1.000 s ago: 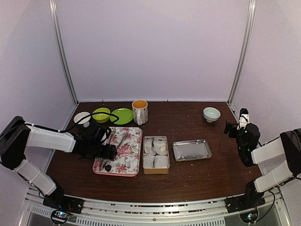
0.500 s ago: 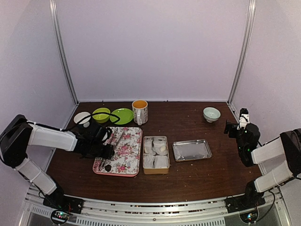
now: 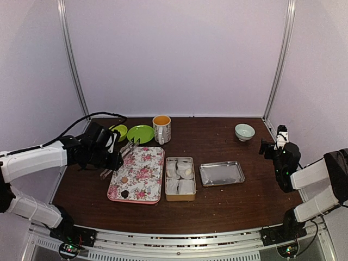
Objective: Pack the chocolate
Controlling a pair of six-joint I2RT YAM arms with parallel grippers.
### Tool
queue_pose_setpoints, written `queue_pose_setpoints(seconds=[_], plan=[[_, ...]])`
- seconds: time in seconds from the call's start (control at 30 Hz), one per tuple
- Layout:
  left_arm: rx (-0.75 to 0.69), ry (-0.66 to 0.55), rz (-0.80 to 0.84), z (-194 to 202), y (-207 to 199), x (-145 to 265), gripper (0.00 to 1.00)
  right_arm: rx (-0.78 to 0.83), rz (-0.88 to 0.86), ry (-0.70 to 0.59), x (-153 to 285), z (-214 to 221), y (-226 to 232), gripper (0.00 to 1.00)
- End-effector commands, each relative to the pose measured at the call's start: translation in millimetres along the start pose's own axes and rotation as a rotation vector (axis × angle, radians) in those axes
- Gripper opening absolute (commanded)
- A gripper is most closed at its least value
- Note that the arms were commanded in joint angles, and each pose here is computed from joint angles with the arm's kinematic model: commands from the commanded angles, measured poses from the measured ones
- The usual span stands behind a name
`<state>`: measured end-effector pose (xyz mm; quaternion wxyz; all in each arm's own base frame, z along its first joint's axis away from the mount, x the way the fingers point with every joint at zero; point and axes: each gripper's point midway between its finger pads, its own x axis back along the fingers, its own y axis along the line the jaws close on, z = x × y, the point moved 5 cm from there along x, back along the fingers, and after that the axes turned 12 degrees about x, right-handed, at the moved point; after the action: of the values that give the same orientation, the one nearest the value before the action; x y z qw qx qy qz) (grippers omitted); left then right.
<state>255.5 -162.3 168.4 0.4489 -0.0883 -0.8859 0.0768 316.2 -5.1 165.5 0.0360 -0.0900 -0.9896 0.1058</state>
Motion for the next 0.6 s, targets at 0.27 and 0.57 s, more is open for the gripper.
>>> queue_pose_setpoints(seconds=[0.27, 0.57], plan=[[0.019, 0.279, -0.059, 34, 20, 67, 0.36, -0.015, 0.025, -0.03, -3, -9, -4, 1.0], [0.076, 0.356, 0.046, 56, 19, 91, 0.38, -0.015, 0.026, -0.031, -4, -10, -4, 1.0]])
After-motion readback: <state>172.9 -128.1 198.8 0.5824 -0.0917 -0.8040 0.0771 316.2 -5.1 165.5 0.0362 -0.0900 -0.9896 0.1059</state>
